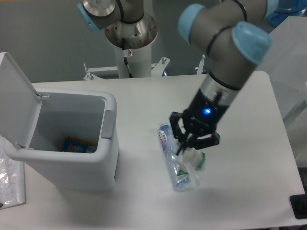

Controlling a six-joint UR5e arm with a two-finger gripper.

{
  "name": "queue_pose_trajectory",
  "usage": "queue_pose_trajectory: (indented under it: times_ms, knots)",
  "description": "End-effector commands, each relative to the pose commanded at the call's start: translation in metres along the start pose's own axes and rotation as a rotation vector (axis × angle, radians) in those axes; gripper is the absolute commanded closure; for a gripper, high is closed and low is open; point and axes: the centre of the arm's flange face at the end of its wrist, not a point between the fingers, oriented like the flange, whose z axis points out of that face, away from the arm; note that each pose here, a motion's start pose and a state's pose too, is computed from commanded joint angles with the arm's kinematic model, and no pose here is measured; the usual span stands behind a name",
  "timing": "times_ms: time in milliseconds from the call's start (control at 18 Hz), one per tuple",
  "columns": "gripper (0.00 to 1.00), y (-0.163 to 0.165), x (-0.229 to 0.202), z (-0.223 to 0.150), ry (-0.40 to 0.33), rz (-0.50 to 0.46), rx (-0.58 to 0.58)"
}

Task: Place the trash in the trash can
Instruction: 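Carry the bag over the white bin and open the gripper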

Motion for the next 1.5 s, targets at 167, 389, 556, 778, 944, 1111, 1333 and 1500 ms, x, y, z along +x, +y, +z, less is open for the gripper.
queue_pose_trajectory:
  times_ms: [167, 389, 556, 778, 944, 1111, 1333, 1500]
  knots:
    - [1.00, -0.016, 0.022, -0.025, -0.007, 0.010, 0.075]
    - [1.00, -0.033, 0.060, -0.038, 0.007, 0.052, 0.113]
    - [1.00, -0.034, 0.100, -0.036, 0.035, 0.079, 0.108]
    - [1.00, -0.038, 0.153, -0.025, 0.079, 0.132, 0.098]
    - [1.00, -0.041, 0.173, -0.019, 0.099, 0.160, 0.095]
    - [0.97, -0.048, 0.198, -0.015, 0.121, 0.203, 0.095]
    - [0.67, -0.041, 0.205, -0.009, 0.134, 0.205, 0.089]
    - [0.00, -0.038, 0.212, 0.003, 0.131, 0.232, 0.101]
